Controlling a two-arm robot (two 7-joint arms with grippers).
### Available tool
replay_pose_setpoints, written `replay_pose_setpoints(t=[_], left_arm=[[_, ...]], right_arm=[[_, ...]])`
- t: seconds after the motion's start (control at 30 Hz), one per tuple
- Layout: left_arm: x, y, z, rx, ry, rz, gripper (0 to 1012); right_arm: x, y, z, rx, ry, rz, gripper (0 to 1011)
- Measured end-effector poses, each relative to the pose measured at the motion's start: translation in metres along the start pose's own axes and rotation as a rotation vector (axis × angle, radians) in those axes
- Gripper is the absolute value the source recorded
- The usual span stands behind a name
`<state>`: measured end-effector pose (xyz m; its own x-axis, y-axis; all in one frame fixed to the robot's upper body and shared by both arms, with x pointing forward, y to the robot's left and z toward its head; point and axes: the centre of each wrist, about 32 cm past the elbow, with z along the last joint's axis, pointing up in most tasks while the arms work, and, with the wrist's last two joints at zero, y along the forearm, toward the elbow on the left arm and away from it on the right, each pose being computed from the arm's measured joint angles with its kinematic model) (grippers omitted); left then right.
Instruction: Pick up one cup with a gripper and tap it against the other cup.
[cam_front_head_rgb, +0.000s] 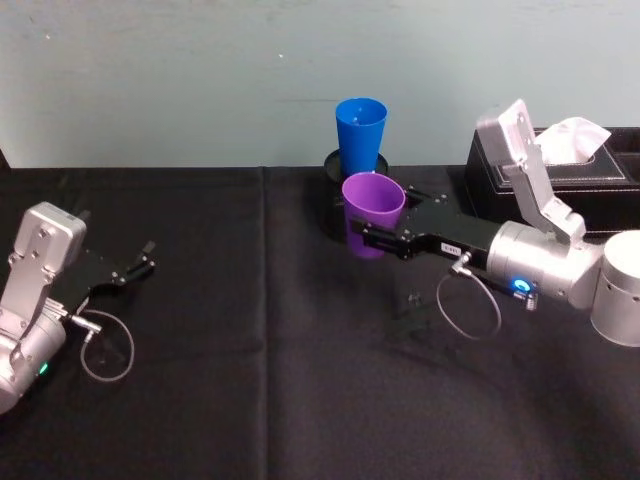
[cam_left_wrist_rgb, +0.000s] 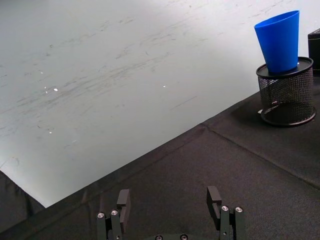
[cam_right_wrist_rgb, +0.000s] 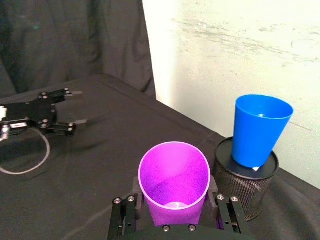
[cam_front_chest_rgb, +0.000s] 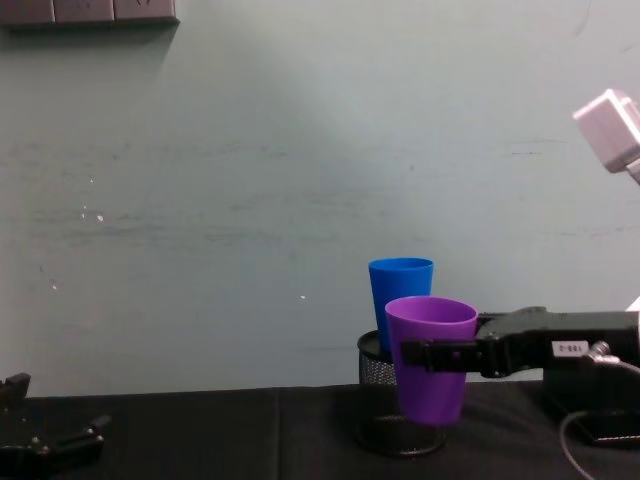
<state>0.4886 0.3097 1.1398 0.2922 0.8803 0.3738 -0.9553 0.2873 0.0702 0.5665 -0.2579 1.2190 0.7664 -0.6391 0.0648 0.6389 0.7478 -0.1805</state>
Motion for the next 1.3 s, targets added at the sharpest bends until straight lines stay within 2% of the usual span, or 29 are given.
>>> replay_pose_setpoints(t=[0.2,0.23,0.4,0.77,1.3], left_arm=[[0.0000,0.0000,0.0000,0.000,0.000,0.000,1000],[0.0000,0.0000,0.0000,0.000,0.000,0.000,1000],[0.0000,0.0000,0.0000,0.000,0.000,0.000,1000],[0.0000,0.0000,0.0000,0.000,0.000,0.000,1000],[0.0000,0.0000,0.0000,0.000,0.000,0.000,1000]], right_arm=[[0.011,0.011,0.008,-0.023,0.010,-0.017,726],[0.015,0.015,0.011,-0.028,0.015,-0.025,726],[0.021,0.021,0.014,-0.028,0.027,-0.034,726],[0.028,0.032,0.016,-0.022,0.059,-0.043,726],[0.038,0.040,0.025,-0.008,0.063,-0.058,726]])
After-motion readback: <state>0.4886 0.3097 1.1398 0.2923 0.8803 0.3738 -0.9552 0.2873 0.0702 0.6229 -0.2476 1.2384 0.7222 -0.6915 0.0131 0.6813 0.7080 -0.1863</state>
